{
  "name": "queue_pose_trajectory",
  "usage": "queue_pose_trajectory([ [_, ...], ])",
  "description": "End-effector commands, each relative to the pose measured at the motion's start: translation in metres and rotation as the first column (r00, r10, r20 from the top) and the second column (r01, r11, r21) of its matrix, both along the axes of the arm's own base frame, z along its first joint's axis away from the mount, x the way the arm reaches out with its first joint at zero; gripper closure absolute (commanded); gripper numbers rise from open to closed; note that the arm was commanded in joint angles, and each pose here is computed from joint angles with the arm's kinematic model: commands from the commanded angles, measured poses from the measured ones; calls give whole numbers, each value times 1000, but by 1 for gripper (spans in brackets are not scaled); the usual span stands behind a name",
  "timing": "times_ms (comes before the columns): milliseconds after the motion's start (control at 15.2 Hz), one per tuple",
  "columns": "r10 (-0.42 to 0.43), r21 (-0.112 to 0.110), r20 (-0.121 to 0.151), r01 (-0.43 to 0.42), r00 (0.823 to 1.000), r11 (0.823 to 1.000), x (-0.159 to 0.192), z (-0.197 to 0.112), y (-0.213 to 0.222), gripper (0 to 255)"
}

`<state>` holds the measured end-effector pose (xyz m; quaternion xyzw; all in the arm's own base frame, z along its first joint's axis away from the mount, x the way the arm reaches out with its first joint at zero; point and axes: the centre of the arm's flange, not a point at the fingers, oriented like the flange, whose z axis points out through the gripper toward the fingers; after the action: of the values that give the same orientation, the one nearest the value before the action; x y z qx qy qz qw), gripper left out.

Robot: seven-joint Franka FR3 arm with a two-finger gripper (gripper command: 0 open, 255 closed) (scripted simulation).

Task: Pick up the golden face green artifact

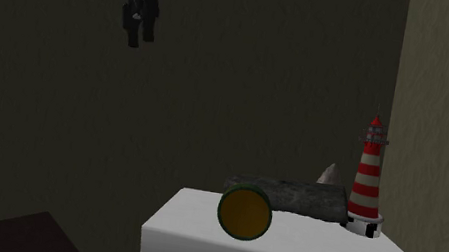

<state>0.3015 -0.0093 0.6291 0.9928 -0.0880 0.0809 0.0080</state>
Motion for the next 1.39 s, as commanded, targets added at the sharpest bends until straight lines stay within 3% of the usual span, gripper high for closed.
queue_pose_trajectory([
  [0,0,0,0,0,1000,1000,0,0,0,0],
  [660,-172,6,13,172,985,985,46,-88,-83,0],
  [1320,-340,14,24,339,940,941,77,-176,-173,0],
])
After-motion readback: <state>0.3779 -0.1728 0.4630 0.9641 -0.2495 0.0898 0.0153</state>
